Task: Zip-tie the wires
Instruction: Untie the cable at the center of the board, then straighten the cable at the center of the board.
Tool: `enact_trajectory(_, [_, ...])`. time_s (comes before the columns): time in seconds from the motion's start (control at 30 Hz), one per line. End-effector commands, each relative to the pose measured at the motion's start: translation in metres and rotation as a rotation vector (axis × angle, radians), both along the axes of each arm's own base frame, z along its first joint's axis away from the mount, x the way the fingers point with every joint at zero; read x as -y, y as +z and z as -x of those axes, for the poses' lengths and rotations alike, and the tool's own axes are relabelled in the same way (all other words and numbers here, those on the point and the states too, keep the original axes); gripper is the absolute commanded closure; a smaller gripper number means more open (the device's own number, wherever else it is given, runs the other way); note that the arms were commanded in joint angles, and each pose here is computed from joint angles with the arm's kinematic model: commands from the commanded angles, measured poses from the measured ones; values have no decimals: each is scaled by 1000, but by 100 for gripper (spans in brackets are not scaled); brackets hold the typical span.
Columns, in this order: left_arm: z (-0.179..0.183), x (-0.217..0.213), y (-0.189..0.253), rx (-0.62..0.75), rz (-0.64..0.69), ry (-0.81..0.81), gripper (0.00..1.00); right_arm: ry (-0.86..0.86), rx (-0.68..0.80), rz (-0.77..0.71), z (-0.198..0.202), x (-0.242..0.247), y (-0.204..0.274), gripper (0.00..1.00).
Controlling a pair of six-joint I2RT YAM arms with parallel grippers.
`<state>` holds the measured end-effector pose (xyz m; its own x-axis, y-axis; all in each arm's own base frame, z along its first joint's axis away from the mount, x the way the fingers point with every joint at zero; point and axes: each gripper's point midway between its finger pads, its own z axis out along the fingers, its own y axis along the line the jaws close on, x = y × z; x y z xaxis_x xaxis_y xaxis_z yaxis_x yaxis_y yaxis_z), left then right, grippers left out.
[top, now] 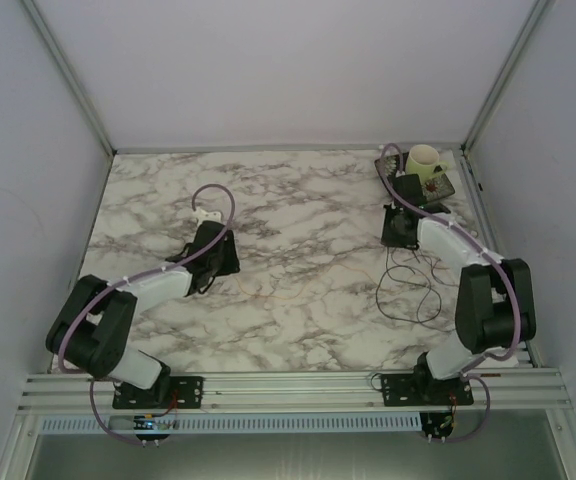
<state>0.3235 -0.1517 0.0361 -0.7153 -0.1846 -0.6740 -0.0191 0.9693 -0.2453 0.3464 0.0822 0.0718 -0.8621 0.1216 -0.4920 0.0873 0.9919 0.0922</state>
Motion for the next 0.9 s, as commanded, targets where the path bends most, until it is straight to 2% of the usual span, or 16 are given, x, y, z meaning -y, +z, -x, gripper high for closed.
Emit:
enact_trajectory(0.0, [-14, 7, 2, 36, -9, -27, 57, 13, 101, -8, -7, -3, 34, 100])
enact_trajectory(0.13, [-16, 11, -5, 31, 10, -32, 72, 12, 154, -16, -7, -3, 53, 100])
enact_trajectory(0.27, [-12, 13, -10, 16, 29, -30, 100, -9, 193, 20, -5, 7, 68, 100])
enact_trajectory(0.5, [5, -4, 8, 59, 73, 70, 100, -92, 300, 152, -5, 40, 115, 100])
enact_trajectory(0.87, [23, -8, 9, 46, 107, 108, 100, -118, 628, 90, 7, 47, 236, 100])
